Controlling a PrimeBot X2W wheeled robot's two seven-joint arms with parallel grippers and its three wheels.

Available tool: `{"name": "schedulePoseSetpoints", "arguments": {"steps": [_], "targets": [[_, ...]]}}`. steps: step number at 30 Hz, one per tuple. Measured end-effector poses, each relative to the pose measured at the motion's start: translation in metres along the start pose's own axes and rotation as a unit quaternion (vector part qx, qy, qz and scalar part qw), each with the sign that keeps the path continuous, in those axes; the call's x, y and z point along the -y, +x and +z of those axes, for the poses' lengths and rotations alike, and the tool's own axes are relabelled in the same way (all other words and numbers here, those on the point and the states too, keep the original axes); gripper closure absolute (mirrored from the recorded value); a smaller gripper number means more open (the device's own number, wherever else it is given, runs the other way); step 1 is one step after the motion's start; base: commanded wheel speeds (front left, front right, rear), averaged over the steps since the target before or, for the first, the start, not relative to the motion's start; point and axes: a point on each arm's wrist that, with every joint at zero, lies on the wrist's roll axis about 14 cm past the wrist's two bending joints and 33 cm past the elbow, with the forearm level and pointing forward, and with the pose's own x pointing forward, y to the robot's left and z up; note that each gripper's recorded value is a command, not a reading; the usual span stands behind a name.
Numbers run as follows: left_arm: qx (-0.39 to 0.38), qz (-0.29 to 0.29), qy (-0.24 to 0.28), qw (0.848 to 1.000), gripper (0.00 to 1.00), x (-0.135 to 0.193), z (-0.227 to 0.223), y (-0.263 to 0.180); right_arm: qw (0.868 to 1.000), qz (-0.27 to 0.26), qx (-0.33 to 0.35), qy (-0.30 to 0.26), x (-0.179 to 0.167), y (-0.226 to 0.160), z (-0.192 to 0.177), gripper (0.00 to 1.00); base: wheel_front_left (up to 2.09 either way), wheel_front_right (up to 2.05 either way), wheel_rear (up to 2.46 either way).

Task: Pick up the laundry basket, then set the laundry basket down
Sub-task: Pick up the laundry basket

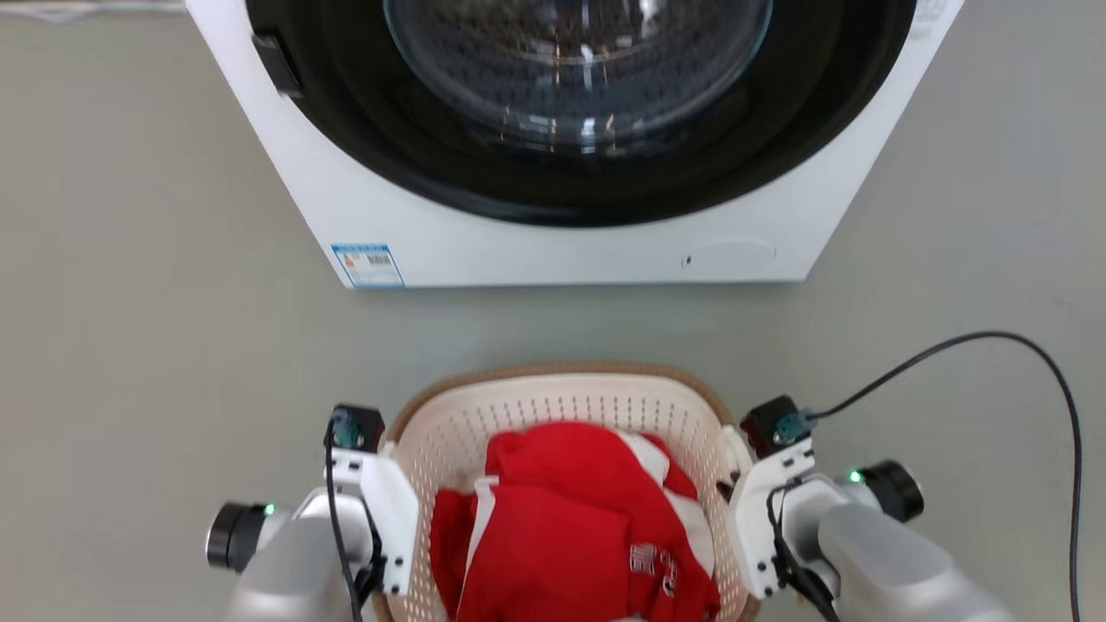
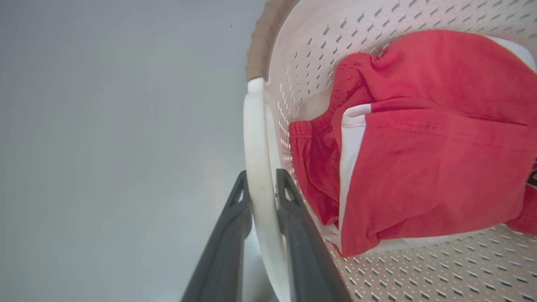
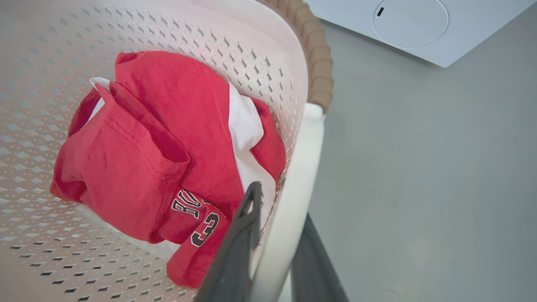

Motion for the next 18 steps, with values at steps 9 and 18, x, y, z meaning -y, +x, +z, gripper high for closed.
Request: {"name": "schedulePoseSetpoints", "arguments": {"steps": [9, 18], "targets": [[0.001, -0.004, -0.003, 1.000, 1.00, 0.000, -0.018, -0.025, 1.000, 0.009, 0.001, -0.002, -0.020, -0.022, -0.006, 1.00, 0.00, 0.00, 0.00], [0.017, -0.006, 0.010, 1.000, 1.00, 0.003, -0.015, -0.042, 1.000, 0.009, 0.012, -0.005, -0.029, -0.042, -0.003, 1.00, 0.00, 0.00, 0.00]]}}
